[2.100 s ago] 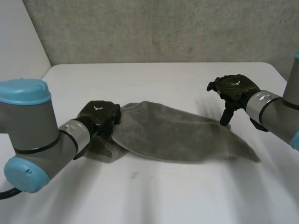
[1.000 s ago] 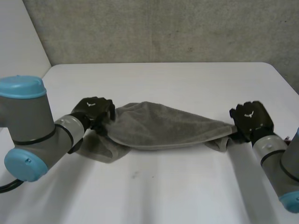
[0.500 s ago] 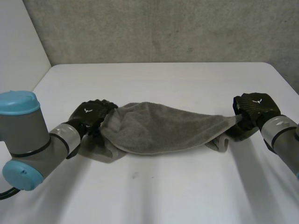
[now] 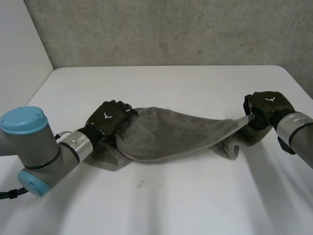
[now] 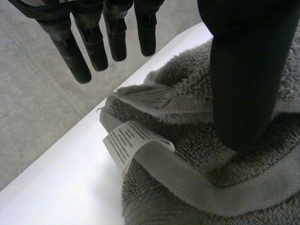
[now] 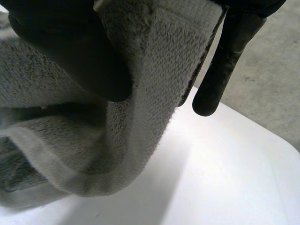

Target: Fold the towel.

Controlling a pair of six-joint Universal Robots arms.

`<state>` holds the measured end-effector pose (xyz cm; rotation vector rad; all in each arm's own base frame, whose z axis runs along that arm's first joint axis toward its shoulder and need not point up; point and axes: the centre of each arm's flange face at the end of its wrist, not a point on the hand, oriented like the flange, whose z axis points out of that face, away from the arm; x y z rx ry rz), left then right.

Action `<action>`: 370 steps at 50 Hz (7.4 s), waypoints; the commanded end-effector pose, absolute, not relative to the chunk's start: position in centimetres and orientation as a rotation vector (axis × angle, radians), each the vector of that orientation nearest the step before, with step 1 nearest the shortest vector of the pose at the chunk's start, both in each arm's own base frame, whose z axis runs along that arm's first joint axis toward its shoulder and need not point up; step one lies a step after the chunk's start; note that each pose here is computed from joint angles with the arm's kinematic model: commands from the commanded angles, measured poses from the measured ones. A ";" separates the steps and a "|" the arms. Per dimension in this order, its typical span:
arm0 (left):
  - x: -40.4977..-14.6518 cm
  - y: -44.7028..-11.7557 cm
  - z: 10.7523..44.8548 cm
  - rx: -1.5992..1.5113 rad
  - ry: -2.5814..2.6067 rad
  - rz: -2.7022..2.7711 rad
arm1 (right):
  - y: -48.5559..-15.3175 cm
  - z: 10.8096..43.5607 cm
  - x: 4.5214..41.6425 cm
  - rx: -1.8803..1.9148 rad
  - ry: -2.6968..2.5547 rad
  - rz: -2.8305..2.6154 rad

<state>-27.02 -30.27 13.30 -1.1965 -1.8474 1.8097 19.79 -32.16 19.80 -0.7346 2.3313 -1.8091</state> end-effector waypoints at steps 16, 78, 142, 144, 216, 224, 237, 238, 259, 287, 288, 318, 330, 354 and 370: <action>-26.5 -31.5 12.9 -1.214 -1.825 1.854 | -35.2 19.9 19.3 -0.701 2.373 -1.854; -21.3 -31.2 10.5 -1.360 -2.138 1.987 | -30.5 13.8 21.4 -1.402 2.364 -1.692; -26.5 -41.7 13.7 -1.404 -1.873 2.275 | -40.3 15.2 21.5 -1.545 2.489 -2.074; -26.8 -41.9 12.4 -1.416 -1.868 2.260 | -40.6 15.0 21.5 -1.537 2.498 -2.100; -20.6 -29.2 22.1 -0.407 -2.116 1.760 | -35.8 15.4 6.4 -1.027 2.800 -1.941; -20.4 -28.9 23.0 -0.404 -2.096 1.792 | -38.0 18.2 2.5 -1.161 2.905 -2.093; -20.3 -28.3 23.7 -0.407 -2.074 1.819 | -34.4 24.5 18.8 -1.249 2.189 -2.333; -20.3 -28.2 23.8 -0.407 -2.071 1.822 | -32.7 24.5 22.0 -1.303 2.072 -2.309; -21.2 -29.1 22.5 -0.431 -2.024 1.855 | -19.2 13.0 40.3 -1.710 1.594 -1.839; -26.7 -26.9 19.5 -0.618 -2.022 1.742 | -26.1 12.3 20.2 -1.043 2.378 -1.668; -26.8 -26.8 19.5 -0.623 -2.020 1.741 | -26.4 12.4 20.0 -1.043 2.370 -1.704; -25.8 -25.8 21.0 -0.582 -2.021 1.805 | -15.6 12.3 39.4 -1.872 1.430 -1.858; -26.3 -26.8 22.2 -0.563 -1.979 1.854 | -19.7 17.3 35.3 -1.593 1.616 -1.957; -35.5 -24.7 15.1 -0.614 -2.122 1.569 | -28.1 19.4 26.0 -0.616 2.072 -1.470; -33.0 -23.8 11.4 -0.829 -2.329 1.559 | -27.3 13.3 29.9 -0.946 2.158 -1.346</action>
